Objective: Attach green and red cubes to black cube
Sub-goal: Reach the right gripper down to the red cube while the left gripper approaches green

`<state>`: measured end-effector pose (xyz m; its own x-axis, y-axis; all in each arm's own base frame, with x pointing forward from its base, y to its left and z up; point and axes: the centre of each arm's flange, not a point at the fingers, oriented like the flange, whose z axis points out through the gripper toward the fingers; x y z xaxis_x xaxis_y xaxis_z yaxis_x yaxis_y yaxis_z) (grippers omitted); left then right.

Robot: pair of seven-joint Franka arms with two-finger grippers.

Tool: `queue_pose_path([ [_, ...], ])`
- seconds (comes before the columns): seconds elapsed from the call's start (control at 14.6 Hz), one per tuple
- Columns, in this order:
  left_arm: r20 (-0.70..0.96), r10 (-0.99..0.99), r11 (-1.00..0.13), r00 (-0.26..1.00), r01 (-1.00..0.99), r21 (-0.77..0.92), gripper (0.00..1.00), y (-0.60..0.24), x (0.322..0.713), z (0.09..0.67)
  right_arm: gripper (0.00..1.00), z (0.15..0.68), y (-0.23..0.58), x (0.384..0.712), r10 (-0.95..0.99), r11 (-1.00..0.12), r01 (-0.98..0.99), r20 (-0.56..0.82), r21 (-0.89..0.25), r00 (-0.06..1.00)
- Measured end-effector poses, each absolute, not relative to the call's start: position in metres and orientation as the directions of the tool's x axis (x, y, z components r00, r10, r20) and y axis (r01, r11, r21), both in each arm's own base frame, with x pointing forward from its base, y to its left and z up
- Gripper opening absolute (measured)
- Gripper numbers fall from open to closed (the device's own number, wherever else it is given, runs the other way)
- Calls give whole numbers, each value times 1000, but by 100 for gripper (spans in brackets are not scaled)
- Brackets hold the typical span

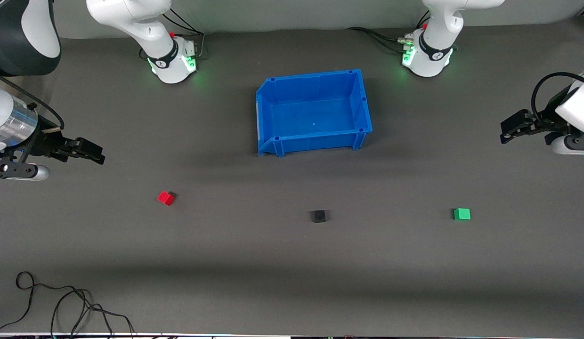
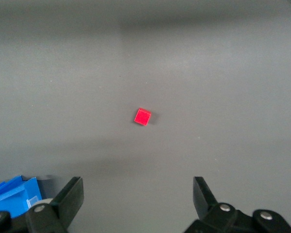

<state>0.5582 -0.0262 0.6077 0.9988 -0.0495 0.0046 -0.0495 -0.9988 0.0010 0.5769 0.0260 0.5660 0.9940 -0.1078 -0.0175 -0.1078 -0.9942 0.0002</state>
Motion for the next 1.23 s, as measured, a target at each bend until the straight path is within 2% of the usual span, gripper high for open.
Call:
queue_pose_path([
  [0.62,-14,-19,-1000,1000,-19,1,100,-25,556,606,100,566,26,577,-109,-994,-109,-17,0,994],
  [0.82,-23,213,-977,977,213,-2,100,-23,557,603,100,565,27,577,-109,-994,-109,-20,1,994],
  [0.96,-33,405,-914,914,405,-6,100,-24,559,598,100,557,29,580,-117,-993,-117,-25,3,993],
  [1.1,-52,569,-822,820,570,-7,100,-25,563,590,100,537,30,585,-130,-992,-130,-21,5,991],
  [1.23,-96,736,-673,671,739,7,100,-19,568,581,100,500,30,589,-152,-988,-151,-22,8,988],
])
